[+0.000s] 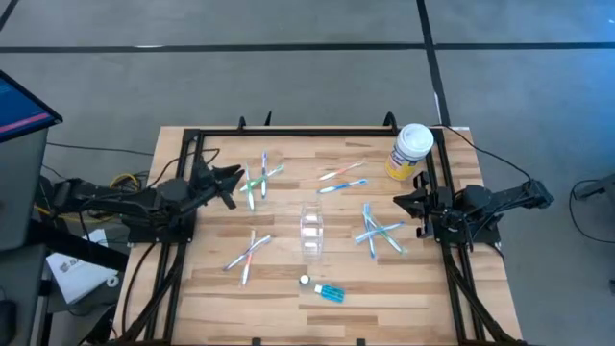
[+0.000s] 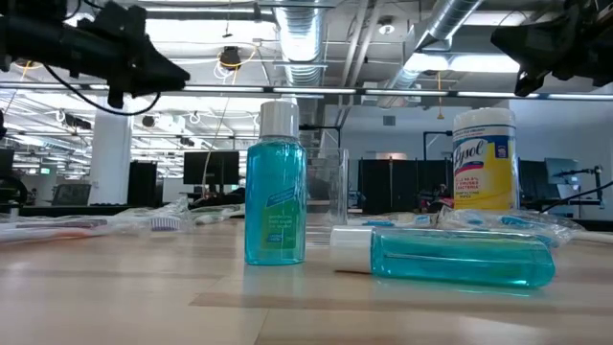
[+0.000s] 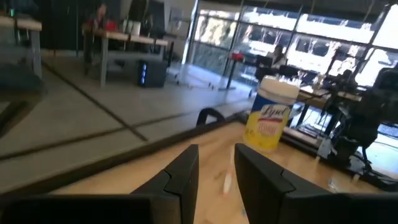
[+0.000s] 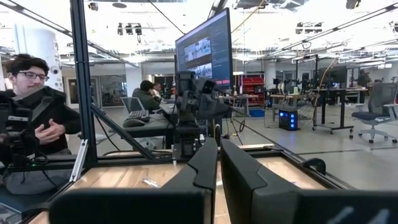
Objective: Pick & Place toothbrushing station
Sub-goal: Put the top left green toothbrush into the transparent organizer
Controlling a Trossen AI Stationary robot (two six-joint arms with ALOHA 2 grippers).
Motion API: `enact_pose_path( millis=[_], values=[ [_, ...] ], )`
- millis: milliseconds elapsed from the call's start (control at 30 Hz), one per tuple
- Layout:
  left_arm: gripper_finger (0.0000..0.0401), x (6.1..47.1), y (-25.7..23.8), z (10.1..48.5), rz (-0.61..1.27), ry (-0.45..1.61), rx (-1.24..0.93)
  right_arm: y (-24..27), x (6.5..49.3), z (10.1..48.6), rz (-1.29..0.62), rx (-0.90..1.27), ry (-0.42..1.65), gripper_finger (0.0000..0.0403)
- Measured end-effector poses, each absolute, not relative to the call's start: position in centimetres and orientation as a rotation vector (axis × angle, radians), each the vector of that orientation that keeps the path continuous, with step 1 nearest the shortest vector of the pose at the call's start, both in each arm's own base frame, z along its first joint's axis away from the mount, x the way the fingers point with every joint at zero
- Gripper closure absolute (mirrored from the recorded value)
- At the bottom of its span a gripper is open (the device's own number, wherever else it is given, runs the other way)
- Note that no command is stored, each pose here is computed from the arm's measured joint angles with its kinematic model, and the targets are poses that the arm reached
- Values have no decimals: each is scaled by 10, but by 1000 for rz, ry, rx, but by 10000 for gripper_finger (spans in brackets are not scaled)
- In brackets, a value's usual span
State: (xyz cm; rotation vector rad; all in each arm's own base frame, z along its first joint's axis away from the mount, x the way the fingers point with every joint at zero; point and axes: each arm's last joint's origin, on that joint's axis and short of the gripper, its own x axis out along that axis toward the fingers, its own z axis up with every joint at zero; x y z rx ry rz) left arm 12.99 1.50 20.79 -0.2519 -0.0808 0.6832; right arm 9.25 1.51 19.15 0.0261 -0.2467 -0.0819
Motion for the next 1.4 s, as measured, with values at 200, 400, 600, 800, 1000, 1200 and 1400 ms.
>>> enact_pose_path(
  millis=[200, 400, 600, 800, 1000, 1200, 1400],
  values=[
    [302, 143, 18, 203, 722, -34, -366, 15, 92, 192, -82, 26, -247, 390],
    [302, 150, 33, 196, 777, 170, -514, 15, 92, 191, -82, 26, -247, 390],
    [302, 155, 45, 186, 708, 271, -681, 15, 92, 191, -82, 26, -247, 390],
    [302, 156, 52, 169, 696, 421, -852, 15, 92, 191, -82, 26, -247, 390],
    [302, 158, 52, 158, 650, 532, -951, 15, 93, 191, -82, 26, -246, 390],
    [302, 155, 51, 153, 688, 571, -1020, 15, 93, 191, -82, 26, -246, 390],
    [302, 152, 49, 150, 716, 614, -1050, 15, 93, 191, -82, 26, -246, 390]
  ],
)
